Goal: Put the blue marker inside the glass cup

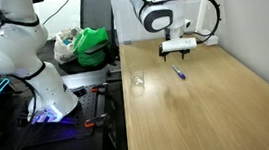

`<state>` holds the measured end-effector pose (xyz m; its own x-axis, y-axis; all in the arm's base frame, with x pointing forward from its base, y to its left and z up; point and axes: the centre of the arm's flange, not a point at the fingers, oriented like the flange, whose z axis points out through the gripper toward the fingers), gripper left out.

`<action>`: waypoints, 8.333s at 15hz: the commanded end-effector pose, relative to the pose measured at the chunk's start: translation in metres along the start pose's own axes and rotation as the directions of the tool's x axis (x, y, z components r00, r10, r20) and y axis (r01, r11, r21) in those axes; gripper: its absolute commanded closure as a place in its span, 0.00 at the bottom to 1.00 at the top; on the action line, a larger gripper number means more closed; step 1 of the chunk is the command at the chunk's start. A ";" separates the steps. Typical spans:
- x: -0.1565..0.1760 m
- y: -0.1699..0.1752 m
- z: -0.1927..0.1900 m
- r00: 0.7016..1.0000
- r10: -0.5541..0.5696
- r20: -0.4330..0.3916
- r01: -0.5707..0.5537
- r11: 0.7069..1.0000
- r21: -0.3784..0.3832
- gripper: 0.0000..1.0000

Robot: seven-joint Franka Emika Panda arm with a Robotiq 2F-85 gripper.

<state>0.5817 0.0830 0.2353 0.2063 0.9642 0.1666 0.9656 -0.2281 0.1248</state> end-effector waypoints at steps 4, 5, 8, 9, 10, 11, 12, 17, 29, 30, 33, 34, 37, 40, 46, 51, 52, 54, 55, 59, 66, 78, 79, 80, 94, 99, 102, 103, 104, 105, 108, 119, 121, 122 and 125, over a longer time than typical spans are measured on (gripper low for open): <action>0.016 0.030 0.024 0.993 -0.115 0.024 0.115 0.993 0.017 0.00; 0.018 0.033 0.028 0.992 -0.123 0.028 0.122 0.992 0.021 0.00; 0.023 0.041 0.039 0.989 -0.141 0.043 0.140 0.990 0.027 0.00; 0.023 0.043 0.043 0.988 -0.148 0.048 0.146 0.989 0.029 0.00; 0.023 0.045 0.047 0.987 -0.152 0.054 0.151 0.988 0.031 0.00; 0.022 0.047 0.051 0.986 -0.155 0.057 0.153 0.988 0.034 0.00; 0.021 0.049 0.055 0.986 -0.153 0.062 0.151 0.988 0.038 0.00; 0.011 0.053 0.075 0.986 -0.147 0.079 0.140 0.987 0.079 0.00; 0.007 0.054 0.097 0.986 -0.139 0.091 0.127 0.983 0.134 0.62; 0.007 0.054 0.097 0.986 -0.140 0.092 0.127 0.983 0.134 0.71; 0.008 0.054 0.096 0.986 -0.141 0.091 0.127 0.982 0.136 0.93; 0.009 0.054 0.095 0.986 -0.141 0.086 0.129 0.982 0.138 0.99; 0.009 0.053 0.090 0.987 -0.142 0.068 0.132 0.982 0.138 0.94; 0.011 0.051 0.082 0.989 -0.147 0.021 0.143 0.980 0.135 0.94; 0.010 0.050 0.065 0.980 -0.170 -0.100 0.182 0.975 0.126 0.94; 0.003 0.054 0.055 0.948 -0.250 -0.194 0.275 0.955 0.112 0.94; 0.002 0.054 0.054 0.941 -0.268 -0.205 0.294 0.950 0.109 0.94; 0.002 0.053 0.052 0.926 -0.311 -0.213 0.339 0.935 0.107 0.94; 0.001 0.052 0.052 0.915 -0.335 -0.225 0.366 0.924 0.113 0.94; 0.002 0.048 0.049 0.861 -0.417 -0.292 0.464 0.879 0.112 0.94; 0.008 0.043 0.038 0.724 -0.490 -0.485 0.588 0.806 0.063 0.94; 0.013 0.029 0.026 0.522 -0.408 -0.749 0.655 0.754 0.046 0.94; 0.013 0.028 0.025 0.516 -0.383 -0.766 0.642 0.765 0.050 0.94; 0.014 0.028 0.024 0.506 -0.362 -0.783 0.633 0.773 0.052 0.94; 0.023 0.015 -0.012 0.411 -0.101 -0.906 0.576 0.799 0.172 0.94; 0.017 0.014 0.000 0.430 -0.093 -0.898 0.569 0.800 0.190 0.75; 0.019 0.013 0.000 0.433 -0.090 -0.897 0.569 0.799 0.195 0.94; 0.016 0.012 0.001 0.427 -0.098 -0.899 0.566 0.804 0.182 0.94; 0.011 0.009 0.004 0.417 -0.095 -0.904 0.565 0.806 0.176 0.94; 0.007 0.007 0.007 0.418 -0.100 -0.903 0.562 0.809 0.171 0.94; -0.010 -0.002 0.013 0.375 -0.087 -0.923 0.573 0.805 0.157 0.94; -0.036 -0.046 0.000 0.280 -0.071 -0.957 0.591 0.799 0.113 0.94; -0.039 -0.050 -0.011 0.275 -0.079 -0.958 0.585 0.805 0.102 0.94; -0.042 -0.051 -0.017 0.277 -0.082 -0.957 0.579 0.809 0.098 0.94; -0.052 -0.054 -0.029 0.286 -0.084 -0.955 0.564 0.820 0.097 0.94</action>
<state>0.5410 0.0534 0.2331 -0.1621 0.1535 0.9748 0.9151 0.3930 0.0903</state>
